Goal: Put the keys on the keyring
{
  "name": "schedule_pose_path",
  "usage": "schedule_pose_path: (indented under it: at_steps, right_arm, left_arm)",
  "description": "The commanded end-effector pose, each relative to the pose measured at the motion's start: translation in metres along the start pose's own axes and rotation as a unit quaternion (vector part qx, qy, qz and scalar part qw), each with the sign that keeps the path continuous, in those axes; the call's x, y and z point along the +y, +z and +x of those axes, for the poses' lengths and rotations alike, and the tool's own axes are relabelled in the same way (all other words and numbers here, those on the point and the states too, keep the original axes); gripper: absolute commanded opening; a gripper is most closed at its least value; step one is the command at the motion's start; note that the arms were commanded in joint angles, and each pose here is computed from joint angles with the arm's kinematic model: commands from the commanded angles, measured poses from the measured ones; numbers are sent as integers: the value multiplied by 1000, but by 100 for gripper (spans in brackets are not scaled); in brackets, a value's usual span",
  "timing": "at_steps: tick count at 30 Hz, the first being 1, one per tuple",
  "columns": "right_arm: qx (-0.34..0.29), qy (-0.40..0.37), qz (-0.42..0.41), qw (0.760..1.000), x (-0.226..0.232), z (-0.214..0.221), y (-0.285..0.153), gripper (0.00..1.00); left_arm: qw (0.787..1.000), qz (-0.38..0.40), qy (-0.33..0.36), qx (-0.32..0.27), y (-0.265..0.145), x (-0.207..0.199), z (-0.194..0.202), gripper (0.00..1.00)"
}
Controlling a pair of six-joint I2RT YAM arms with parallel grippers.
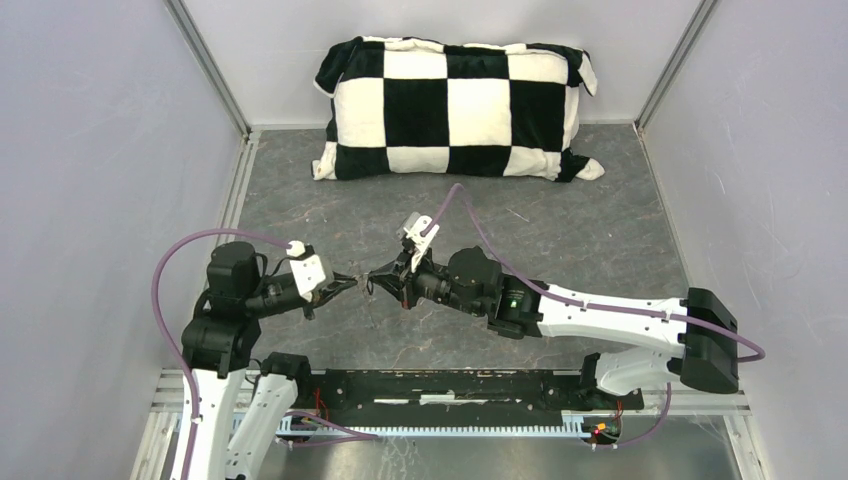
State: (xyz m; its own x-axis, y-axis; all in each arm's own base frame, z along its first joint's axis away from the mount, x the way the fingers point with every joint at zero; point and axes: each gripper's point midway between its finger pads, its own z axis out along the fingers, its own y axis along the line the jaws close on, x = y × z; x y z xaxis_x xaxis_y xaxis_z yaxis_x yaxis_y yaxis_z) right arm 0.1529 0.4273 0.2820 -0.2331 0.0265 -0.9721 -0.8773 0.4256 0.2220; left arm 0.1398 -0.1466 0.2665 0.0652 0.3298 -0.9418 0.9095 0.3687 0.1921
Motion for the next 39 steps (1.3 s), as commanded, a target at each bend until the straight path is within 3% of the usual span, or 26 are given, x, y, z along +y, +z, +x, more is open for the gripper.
schedule_pose_path:
  at_steps: [1, 14, 20, 24, 34, 39]
  right_arm:
    - [-35, 14, 14, 999, -10, -18, -8, 0]
    - [-109, 44, -19, 993, -5, -43, -34, 0]
    - [-113, 44, -34, 992, 0, -49, -32, 0]
    - [-113, 39, -33, 992, -1, -50, -35, 17]
    - [-137, -44, -79, 986, 8, -77, -61, 75]
    - [-122, -129, -163, 971, 31, -88, -70, 80]
  left_arm:
    - [997, 14, 41, -66, -3, -5, -39, 2]
    - [989, 7, -3, -148, 1, 11, -82, 2]
    - [987, 33, -2, -160, 1, 5, -88, 2]
    - [986, 52, 1, -161, 1, -1, -90, 2]
    - [979, 122, -3, -163, -3, -21, -94, 2]
    - [976, 139, -5, -165, -5, -27, -98, 2]
